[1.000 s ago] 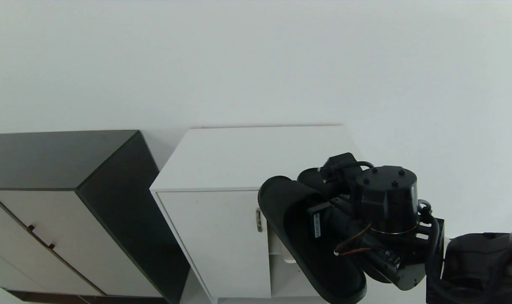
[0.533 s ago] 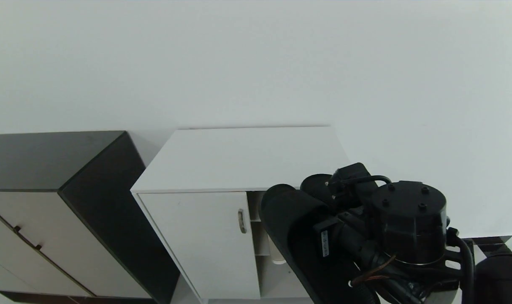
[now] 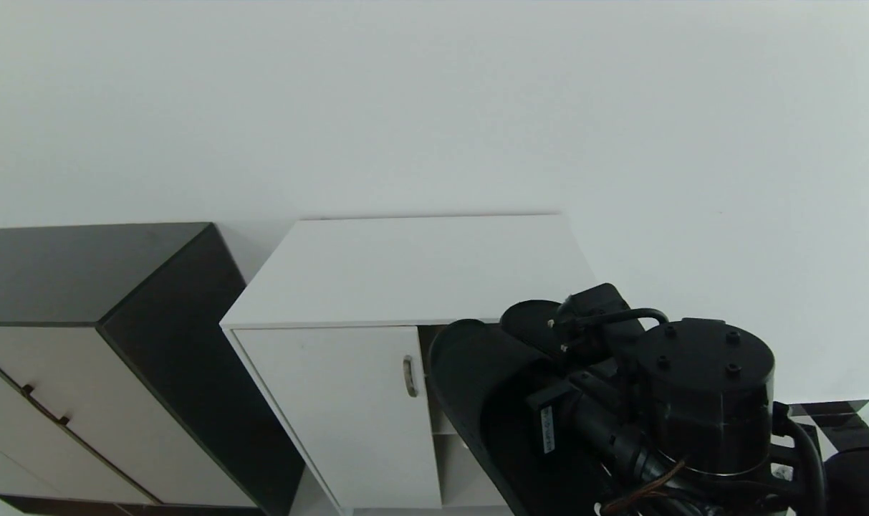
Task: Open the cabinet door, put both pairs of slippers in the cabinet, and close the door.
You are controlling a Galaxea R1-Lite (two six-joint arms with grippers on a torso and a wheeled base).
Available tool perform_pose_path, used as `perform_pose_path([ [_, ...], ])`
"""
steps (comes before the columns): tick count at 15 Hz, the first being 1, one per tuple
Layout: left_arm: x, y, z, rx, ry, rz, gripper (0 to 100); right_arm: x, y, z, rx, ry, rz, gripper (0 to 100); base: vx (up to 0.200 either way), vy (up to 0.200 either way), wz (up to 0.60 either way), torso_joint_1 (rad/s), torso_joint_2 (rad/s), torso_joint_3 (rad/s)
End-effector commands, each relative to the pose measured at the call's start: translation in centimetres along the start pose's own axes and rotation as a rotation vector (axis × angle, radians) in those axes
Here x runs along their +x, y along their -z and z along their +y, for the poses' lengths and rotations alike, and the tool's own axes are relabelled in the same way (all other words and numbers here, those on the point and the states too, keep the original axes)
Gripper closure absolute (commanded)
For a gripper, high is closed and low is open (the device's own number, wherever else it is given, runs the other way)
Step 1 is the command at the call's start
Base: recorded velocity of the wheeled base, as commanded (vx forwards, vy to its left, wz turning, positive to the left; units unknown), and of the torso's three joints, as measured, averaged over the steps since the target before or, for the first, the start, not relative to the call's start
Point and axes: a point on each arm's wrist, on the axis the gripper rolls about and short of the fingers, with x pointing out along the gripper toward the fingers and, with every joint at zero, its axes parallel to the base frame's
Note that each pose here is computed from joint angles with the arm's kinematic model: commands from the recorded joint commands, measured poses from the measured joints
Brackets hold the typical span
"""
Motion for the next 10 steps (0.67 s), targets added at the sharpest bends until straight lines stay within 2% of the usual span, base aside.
perform_pose_path([
  [1,0.01,0.0,0.0,0.0,-0.001,0.001,100,-0.12,0.34,0.16,-0.006,-0.008,0.01,100,0.0,0.0,0.0,0.0,0.0,0.0],
  [4,0.01,0.0,0.0,0.0,-0.001,0.001,100,-0.3,0.42,0.46,-0.01,-0.022,0.011,100,0.0,0.0,0.0,-0.028,0.06,0.035],
  [10,0.01,0.0,0.0,0.0,-0.001,0.001,100,-0.34,0.55,0.47,-0.014,-0.021,0.015,100,0.0,0.0,0.0,-0.186,0.44,0.247],
])
